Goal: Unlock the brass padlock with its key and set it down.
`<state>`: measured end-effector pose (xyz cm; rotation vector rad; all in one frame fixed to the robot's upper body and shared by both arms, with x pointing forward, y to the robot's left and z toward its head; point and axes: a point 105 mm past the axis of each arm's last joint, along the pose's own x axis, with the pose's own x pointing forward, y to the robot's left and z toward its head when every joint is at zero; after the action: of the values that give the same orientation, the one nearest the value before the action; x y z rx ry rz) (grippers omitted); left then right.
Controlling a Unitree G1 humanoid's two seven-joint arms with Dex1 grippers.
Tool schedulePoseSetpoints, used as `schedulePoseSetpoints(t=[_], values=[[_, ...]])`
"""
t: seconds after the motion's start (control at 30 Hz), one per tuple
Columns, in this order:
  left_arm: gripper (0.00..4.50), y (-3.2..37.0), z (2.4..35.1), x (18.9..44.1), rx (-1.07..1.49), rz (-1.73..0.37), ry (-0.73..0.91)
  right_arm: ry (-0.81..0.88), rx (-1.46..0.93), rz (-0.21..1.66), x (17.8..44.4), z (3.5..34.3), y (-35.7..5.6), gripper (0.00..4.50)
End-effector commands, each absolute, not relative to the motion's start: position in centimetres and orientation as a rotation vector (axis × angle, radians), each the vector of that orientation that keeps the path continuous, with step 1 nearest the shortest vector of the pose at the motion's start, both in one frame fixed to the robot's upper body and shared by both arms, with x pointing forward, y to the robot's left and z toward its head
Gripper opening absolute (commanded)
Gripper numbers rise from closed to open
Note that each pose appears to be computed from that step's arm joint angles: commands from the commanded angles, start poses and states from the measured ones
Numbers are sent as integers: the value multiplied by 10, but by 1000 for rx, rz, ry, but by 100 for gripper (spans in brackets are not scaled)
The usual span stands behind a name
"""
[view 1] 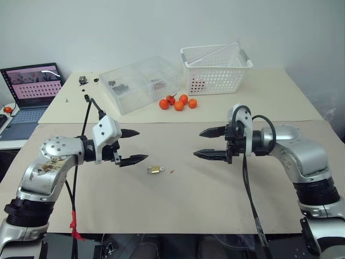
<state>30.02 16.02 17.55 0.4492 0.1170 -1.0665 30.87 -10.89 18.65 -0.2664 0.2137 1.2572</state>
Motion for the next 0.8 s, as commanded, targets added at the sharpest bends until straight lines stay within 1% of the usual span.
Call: schedulePoseSetpoints(t=[0.03, 0.13, 0.23, 0.4, 0.5, 0.67, 0.8], values=[[441, 165, 187, 297, 464, -1077, 75, 149, -280, 1266, 302, 202, -111, 450], [441, 180, 174, 285, 475, -1109, 135, 153, -291, 1282, 295, 208, -122, 450], [441, 188, 173, 286, 485, -1106, 129, 147, -279, 1292, 293, 217, -128, 450], [441, 182, 169, 290, 500, -1125, 102, 163, -289, 1352, 285, 216, -120, 450], [441, 176, 161, 289, 436, -1157, 102, 170, -305, 1360, 284, 213, -116, 450], [441, 171, 130, 296, 453, -1154, 146, 173, -310, 1337, 282, 211, -116, 450], [441, 157, 114, 310, 439, -1159, 175, 168, -316, 1286, 282, 209, -118, 450]])
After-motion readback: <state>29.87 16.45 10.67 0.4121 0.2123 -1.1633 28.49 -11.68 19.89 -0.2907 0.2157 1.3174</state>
